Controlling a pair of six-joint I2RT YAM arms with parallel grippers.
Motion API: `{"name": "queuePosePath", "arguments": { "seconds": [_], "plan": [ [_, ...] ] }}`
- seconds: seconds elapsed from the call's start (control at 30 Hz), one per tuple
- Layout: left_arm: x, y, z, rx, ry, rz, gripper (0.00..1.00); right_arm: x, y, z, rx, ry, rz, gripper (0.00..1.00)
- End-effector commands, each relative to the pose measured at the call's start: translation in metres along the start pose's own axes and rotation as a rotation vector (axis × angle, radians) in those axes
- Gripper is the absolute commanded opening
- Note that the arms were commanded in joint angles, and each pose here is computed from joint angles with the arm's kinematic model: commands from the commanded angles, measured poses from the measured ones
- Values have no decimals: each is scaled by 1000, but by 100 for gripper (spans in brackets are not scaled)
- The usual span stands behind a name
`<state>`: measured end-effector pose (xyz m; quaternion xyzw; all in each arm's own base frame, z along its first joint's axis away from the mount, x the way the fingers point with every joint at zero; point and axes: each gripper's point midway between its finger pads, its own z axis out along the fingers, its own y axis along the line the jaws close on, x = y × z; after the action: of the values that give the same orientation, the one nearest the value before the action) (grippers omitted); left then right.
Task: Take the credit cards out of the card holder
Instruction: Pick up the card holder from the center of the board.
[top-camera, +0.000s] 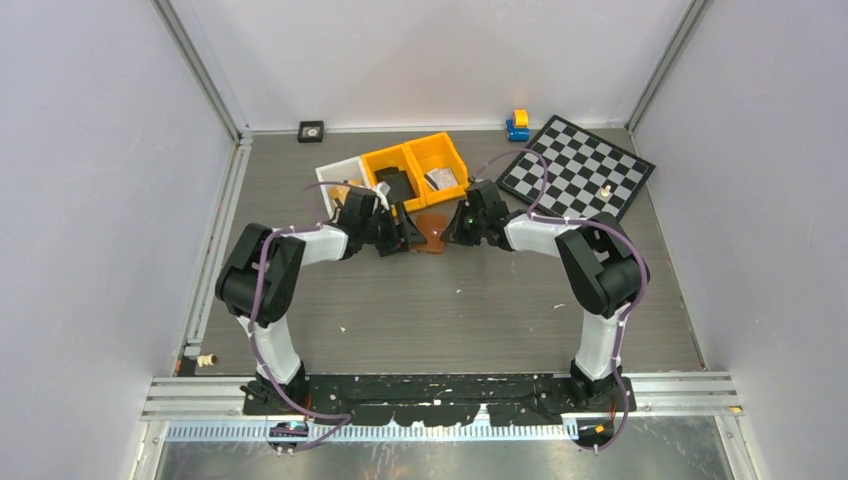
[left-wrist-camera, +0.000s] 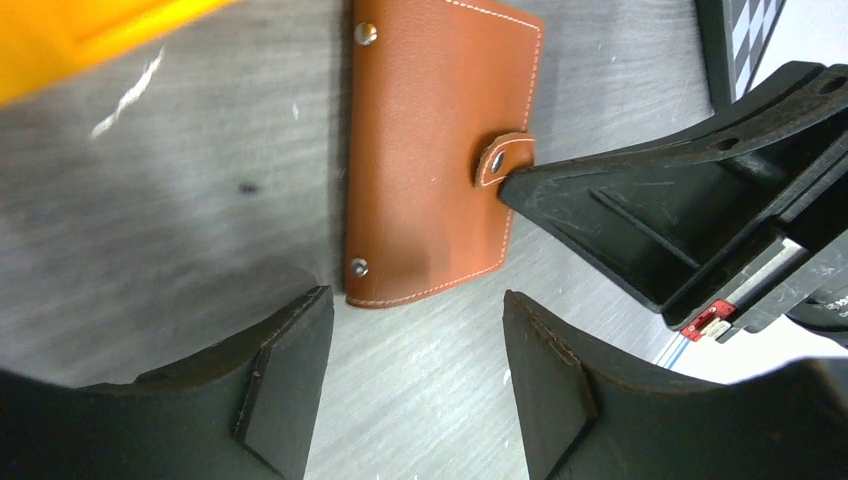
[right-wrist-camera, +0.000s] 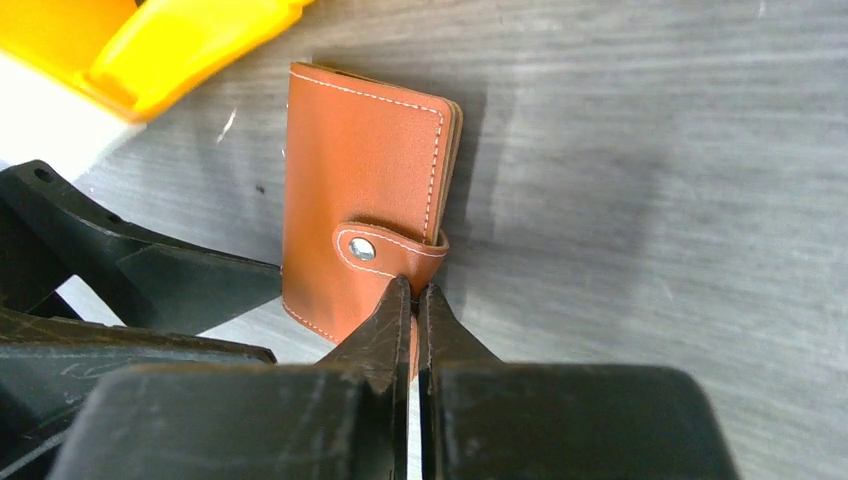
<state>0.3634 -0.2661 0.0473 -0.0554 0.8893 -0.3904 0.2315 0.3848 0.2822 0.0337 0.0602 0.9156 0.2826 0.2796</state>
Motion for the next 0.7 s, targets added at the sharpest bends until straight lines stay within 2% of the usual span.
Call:
{"name": "queuePosePath", "arguments": {
  "seconds": [0.0, 0.27, 0.37, 0.5, 0.6, 0.67],
  "plan": [
    [-4, -9, -27, -27, -60, 32, 65, 0, 16, -28, -52, -6, -10, 1],
    [-26, -16, -80, -112, -249, 114, 68, -13, 38, -72, -136, -85, -29, 1],
    [-24, -19, -92, -91, -288, 105, 75, -21, 48, -93, -173, -130, -40, 1],
    [-27, -26, -103, -62, -328, 47, 99, -31, 56, -120, -203, -206, -57, 0],
    [-21, -28, -107, -57, -293, 2, 100, -33, 60, -132, -234, -244, -54, 0],
    [-21, -31, -109, -28, -314, 2, 100, -34, 64, -138, -263, -259, -49, 0]
  ]
}}
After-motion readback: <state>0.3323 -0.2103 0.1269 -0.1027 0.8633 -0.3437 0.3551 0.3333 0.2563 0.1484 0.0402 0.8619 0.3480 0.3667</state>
